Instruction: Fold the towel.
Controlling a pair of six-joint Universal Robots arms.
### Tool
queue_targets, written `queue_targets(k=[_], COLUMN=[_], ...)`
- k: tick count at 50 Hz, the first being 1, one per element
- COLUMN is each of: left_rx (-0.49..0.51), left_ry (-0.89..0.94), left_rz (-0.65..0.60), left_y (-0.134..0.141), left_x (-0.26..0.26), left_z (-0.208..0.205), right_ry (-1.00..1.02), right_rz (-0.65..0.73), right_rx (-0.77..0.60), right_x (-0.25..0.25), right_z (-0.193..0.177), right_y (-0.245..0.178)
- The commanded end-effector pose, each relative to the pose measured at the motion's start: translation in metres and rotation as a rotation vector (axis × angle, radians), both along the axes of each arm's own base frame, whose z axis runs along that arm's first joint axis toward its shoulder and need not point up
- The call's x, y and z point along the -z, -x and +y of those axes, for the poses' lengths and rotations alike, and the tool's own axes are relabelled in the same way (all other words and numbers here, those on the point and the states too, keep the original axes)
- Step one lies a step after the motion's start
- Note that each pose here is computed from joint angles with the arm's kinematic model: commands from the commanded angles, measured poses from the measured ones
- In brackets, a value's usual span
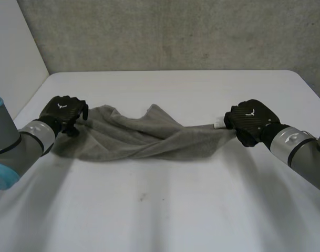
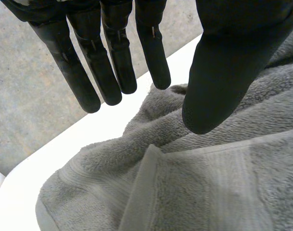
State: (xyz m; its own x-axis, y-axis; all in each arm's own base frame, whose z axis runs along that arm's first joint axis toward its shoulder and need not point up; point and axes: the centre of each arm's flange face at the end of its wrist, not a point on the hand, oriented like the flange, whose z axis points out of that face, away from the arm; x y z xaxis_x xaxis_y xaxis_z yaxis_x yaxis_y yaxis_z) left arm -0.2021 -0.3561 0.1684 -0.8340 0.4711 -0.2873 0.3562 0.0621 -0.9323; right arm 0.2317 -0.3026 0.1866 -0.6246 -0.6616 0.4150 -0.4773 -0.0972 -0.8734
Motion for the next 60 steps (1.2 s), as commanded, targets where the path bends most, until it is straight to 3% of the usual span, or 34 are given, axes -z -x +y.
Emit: queue_targets(k=[1,18,41,60], left_rx=[0.008,0.076,0.056,-0.039], left_ry=[-0.081,-0.084,-0.035,-0.006], left_rz=[-0.030,-0.234,-0.237,-0.261], left_y=[0.002,0.003,0.003,-0.011], left_x=[0.009,0.049,0.052,0.027], left_z=[-0.014,-0.023,-0.034,-0.029], right_ry=[-0.022,-0.048,-0.075,-0.066], right_rz=[0.031,0.038,0.049,0.046], right_rx=[-0.017,-0.019,-0.015,-0.006], right_x=[0.008,0.017,0.029,0.026], right_z=[0.002,0.002,0.001,-0.002], right_y=[0.002,0.001,0.001,0.001])
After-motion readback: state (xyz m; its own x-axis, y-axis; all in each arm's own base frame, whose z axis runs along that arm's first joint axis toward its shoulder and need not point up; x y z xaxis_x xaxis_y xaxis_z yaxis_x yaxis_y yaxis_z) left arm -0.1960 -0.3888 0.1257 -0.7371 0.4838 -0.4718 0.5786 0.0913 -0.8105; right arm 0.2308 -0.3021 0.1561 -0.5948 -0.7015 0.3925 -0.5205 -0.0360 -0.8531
